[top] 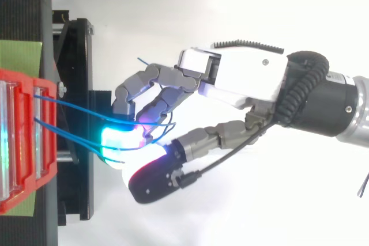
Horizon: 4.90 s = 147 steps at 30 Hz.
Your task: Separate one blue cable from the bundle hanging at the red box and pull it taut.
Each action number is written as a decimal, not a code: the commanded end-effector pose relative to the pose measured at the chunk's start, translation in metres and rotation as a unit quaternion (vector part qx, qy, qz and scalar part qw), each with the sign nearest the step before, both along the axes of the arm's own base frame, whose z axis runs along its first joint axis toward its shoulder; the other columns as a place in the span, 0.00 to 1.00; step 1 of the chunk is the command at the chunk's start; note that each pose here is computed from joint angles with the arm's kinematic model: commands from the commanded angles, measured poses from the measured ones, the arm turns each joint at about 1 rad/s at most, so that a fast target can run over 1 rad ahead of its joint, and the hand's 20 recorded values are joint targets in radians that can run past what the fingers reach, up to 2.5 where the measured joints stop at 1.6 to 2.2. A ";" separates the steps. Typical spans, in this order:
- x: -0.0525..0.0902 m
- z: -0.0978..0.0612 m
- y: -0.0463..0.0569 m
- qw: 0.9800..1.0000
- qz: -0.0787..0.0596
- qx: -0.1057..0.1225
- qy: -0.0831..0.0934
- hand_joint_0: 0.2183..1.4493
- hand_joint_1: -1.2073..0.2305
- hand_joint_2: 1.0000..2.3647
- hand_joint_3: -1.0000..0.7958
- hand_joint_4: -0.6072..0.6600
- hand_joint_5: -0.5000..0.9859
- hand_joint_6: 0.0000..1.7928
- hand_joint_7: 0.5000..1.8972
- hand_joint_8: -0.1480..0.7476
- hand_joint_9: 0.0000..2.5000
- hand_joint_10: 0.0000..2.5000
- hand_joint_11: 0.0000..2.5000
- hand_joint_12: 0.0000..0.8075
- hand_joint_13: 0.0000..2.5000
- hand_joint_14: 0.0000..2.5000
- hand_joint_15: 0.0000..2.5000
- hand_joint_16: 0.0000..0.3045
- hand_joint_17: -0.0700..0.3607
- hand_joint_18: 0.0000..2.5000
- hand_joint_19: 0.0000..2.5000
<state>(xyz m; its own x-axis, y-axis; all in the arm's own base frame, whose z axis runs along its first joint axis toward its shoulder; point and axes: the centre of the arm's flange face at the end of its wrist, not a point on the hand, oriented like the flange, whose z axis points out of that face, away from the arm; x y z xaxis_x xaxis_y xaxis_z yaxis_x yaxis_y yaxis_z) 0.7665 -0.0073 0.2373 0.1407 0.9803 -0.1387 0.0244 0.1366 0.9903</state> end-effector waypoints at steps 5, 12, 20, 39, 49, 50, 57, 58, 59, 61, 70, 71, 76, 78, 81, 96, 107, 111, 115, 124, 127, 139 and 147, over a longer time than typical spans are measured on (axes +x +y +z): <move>0.000 0.000 0.000 1.000 0.000 -0.003 -0.001 0.34 0.44 0.00 0.29 0.52 0.21 0.50 0.34 0.50 0.43 0.01 0.34 0.41 0.35 0.01 0.19 0.15 0.40 0.29 0.22; -0.001 -0.002 0.000 1.000 0.000 -0.004 0.002 0.40 0.30 0.01 0.40 0.44 0.20 0.52 0.42 0.49 0.42 0.01 0.34 0.40 0.35 0.01 0.19 0.15 0.40 0.30 0.22; -0.001 -0.003 0.000 1.000 0.000 -0.004 0.000 0.46 0.22 0.00 0.28 0.43 0.20 0.53 0.41 0.43 0.42 0.01 0.35 0.37 0.35 0.01 0.19 0.14 0.38 0.29 0.20; -0.001 -0.003 0.001 1.000 0.000 -0.004 0.000 0.31 0.55 0.00 0.28 0.52 0.21 0.50 0.35 0.48 0.44 0.01 0.34 0.41 0.35 0.01 0.20 0.15 0.40 0.28 0.24; -0.001 -0.003 0.001 1.000 0.000 -0.005 0.000 0.32 0.33 0.02 0.51 0.51 0.22 0.52 0.46 0.50 0.43 0.01 0.35 0.42 0.34 0.01 0.20 0.16 0.41 0.28 0.23; -0.001 -0.003 0.001 1.000 0.000 -0.004 0.000 0.32 0.32 0.02 0.51 0.49 0.22 0.52 0.45 0.50 0.43 0.01 0.35 0.41 0.34 0.01 0.20 0.15 0.41 0.28 0.23; -0.001 -0.003 0.002 1.000 0.001 -0.006 0.001 0.40 0.28 0.00 0.31 0.46 0.21 0.53 0.37 0.45 0.41 0.01 0.35 0.39 0.33 0.01 0.20 0.15 0.40 0.26 0.21; -0.001 -0.004 0.001 1.000 0.000 -0.007 0.001 0.40 0.26 0.00 0.28 0.47 0.21 0.52 0.34 0.44 0.41 0.01 0.35 0.38 0.32 0.01 0.19 0.15 0.40 0.26 0.20; -0.001 -0.003 0.002 1.000 0.001 -0.006 0.001 0.38 0.25 0.00 0.28 0.48 0.21 0.52 0.34 0.44 0.41 0.01 0.35 0.39 0.32 0.01 0.20 0.15 0.40 0.25 0.20; -0.001 -0.003 0.001 1.000 0.000 -0.006 0.001 0.37 0.24 0.00 0.28 0.50 0.21 0.52 0.36 0.43 0.40 0.01 0.35 0.38 0.32 0.01 0.20 0.15 0.40 0.25 0.20; -0.001 -0.003 0.000 1.000 0.000 -0.007 0.001 0.22 0.51 0.00 0.28 0.56 0.22 0.51 0.34 0.50 0.42 0.01 0.33 0.44 0.33 0.01 0.20 0.18 0.44 0.27 0.22; -0.001 -0.003 0.000 1.000 0.000 -0.008 0.002 0.24 0.54 0.00 0.28 0.56 0.22 0.50 0.35 0.49 0.42 0.01 0.34 0.44 0.33 0.01 0.20 0.17 0.43 0.26 0.23; -0.001 -0.003 0.000 1.000 0.000 -0.010 0.001 0.31 0.50 0.00 0.31 0.53 0.22 0.50 0.37 0.48 0.42 0.01 0.34 0.42 0.32 0.01 0.20 0.16 0.41 0.26 0.23; -0.001 -0.003 0.000 1.000 0.000 -0.010 0.002 0.31 0.47 0.01 0.35 0.54 0.22 0.50 0.38 0.48 0.42 0.01 0.34 0.42 0.32 0.01 0.20 0.16 0.41 0.26 0.23; -0.001 -0.003 0.000 1.000 0.000 -0.011 0.002 0.31 0.41 0.01 0.39 0.55 0.21 0.50 0.39 0.48 0.40 0.01 0.35 0.42 0.32 0.01 0.20 0.16 0.41 0.26 0.23; -0.003 -0.012 -0.010 1.000 -0.007 -0.027 -0.004 0.40 0.26 0.00 0.28 0.52 0.19 0.51 0.34 0.43 0.36 0.01 0.34 0.39 0.29 0.01 0.19 0.15 0.41 0.24 0.19; -0.004 -0.013 -0.018 0.999 -0.010 -0.045 0.002 0.28 0.34 0.00 0.28 0.52 0.19 0.51 0.31 0.43 0.43 0.01 0.49 0.40 0.32 0.01 0.21 0.16 0.41 0.24 0.21; -0.005 -0.015 -0.020 0.999 -0.011 -0.046 0.008 0.26 0.34 0.00 0.28 0.53 0.18 0.51 0.29 0.44 0.37 0.01 0.54 0.41 0.31 0.01 0.22 0.16 0.42 0.24 0.21; -0.007 -0.016 -0.024 0.999 -0.013 -0.048 0.017 0.26 0.35 0.00 0.28 0.54 0.18 0.51 0.29 0.46 0.33 0.00 0.57 0.42 0.31 0.01 0.24 0.17 0.43 0.24 0.22; -0.008 -0.015 -0.027 0.998 -0.014 -0.060 0.018 0.24 0.41 0.00 0.28 0.56 0.17 0.51 0.28 0.49 0.27 0.00 0.60 0.44 0.32 0.01 0.27 0.17 0.43 0.25 0.21; -0.008 -0.016 -0.029 0.998 -0.014 -0.060 0.019 0.23 0.40 0.00 0.28 0.57 0.17 0.51 0.26 0.52 0.20 0.14 0.56 0.45 0.31 0.01 0.30 0.17 0.44 0.25 0.21; -0.010 -0.017 -0.034 0.997 -0.017 -0.073 0.029 0.24 0.40 0.00 0.28 0.57 0.17 0.52 0.26 0.53 0.11 0.35 0.49 0.45 0.31 0.01 0.34 0.17 0.43 0.23 0.20; -0.012 -0.017 -0.034 0.997 -0.015 -0.073 0.037 0.24 0.42 0.00 0.28 0.58 0.17 0.52 0.25 0.53 0.11 0.42 0.47 0.46 0.33 0.01 0.36 0.17 0.43 0.23 0.20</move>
